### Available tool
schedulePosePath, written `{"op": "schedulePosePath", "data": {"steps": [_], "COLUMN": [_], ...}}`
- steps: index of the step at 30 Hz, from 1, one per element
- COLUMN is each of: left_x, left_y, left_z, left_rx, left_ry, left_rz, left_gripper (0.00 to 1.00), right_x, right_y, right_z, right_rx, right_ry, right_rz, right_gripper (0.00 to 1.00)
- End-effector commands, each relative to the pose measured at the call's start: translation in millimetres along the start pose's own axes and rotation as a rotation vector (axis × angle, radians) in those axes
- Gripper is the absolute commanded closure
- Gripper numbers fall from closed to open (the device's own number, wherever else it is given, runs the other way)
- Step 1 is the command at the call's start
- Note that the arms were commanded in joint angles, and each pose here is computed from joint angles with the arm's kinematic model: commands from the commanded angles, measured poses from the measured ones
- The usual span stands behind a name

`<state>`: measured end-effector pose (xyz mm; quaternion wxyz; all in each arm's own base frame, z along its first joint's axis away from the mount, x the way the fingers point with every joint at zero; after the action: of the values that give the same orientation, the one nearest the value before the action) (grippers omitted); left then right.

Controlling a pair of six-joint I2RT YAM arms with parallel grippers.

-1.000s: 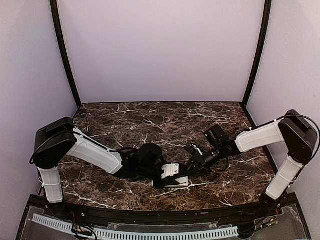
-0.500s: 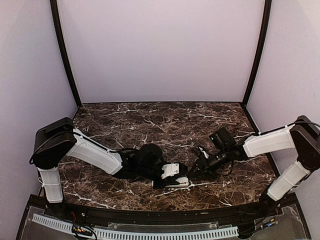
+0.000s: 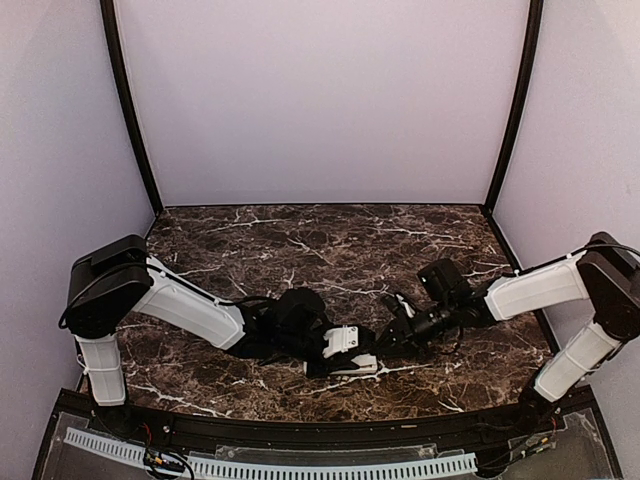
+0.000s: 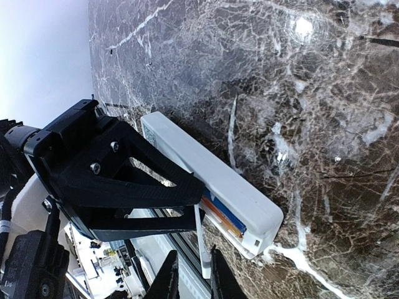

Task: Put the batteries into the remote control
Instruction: Load the battery cover onto the remote control without the battery cover.

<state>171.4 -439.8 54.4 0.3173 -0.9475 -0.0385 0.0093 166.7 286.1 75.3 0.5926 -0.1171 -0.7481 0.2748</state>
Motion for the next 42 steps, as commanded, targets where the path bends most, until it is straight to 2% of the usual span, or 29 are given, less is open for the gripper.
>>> {"op": "schedulePosePath", "data": {"steps": [1,5,13,18,19,22,29,35,42], "left_x": [-5,-5,-4,-4,-5,-6,-5,-6,-13], "left_y": [-6,-6,-6,-6,-7,-8,-16,-23,-39], "left_z": [20,20,20,20,19,15,1,-8,0], "left_rx": [0.073,0.073,0.072,0.075,0.072,0.068,0.068,0.066,0.070], "left_ry": [-0.026,-0.027,-0.031,-0.035,-0.037,-0.049,-0.053,-0.050,0.004], "left_rz": [0.000,-0.001,-0.004,-0.004,0.000,0.007,0.011,0.021,0.021], "left_gripper": [1.00,1.00,1.00,1.00,0.97,0.80,0.62,0.51,0.44], "right_x": [-3,-6,-7,-14,-15,-17,-25,-26,-26], "right_y": [6,6,13,16,16,16,19,20,21], "right_z": [4,8,8,9,9,9,11,8,5], "right_rx": [0.016,0.022,0.038,0.048,0.045,0.043,0.054,0.053,0.041], "right_ry": [0.009,0.018,0.032,0.046,0.048,0.043,0.040,0.040,0.042], "right_rz": [-0.002,0.008,-0.019,0.005,0.009,0.018,0.046,0.050,0.050], "right_gripper": [0.84,0.86,1.00,1.00,1.00,1.00,1.00,1.00,1.00]}}
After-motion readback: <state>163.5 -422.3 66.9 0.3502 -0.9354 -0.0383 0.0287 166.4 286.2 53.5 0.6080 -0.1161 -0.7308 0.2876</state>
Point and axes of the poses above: each gripper's point midway between its finger pads, its own y axis out along the fingers, its own x axis along the line the jaws close on, z = x × y, the point moved 2 cm from there along -y, back along the fingers, and after that the axes turned 10 degrees about -y, right-handed, at the moved point
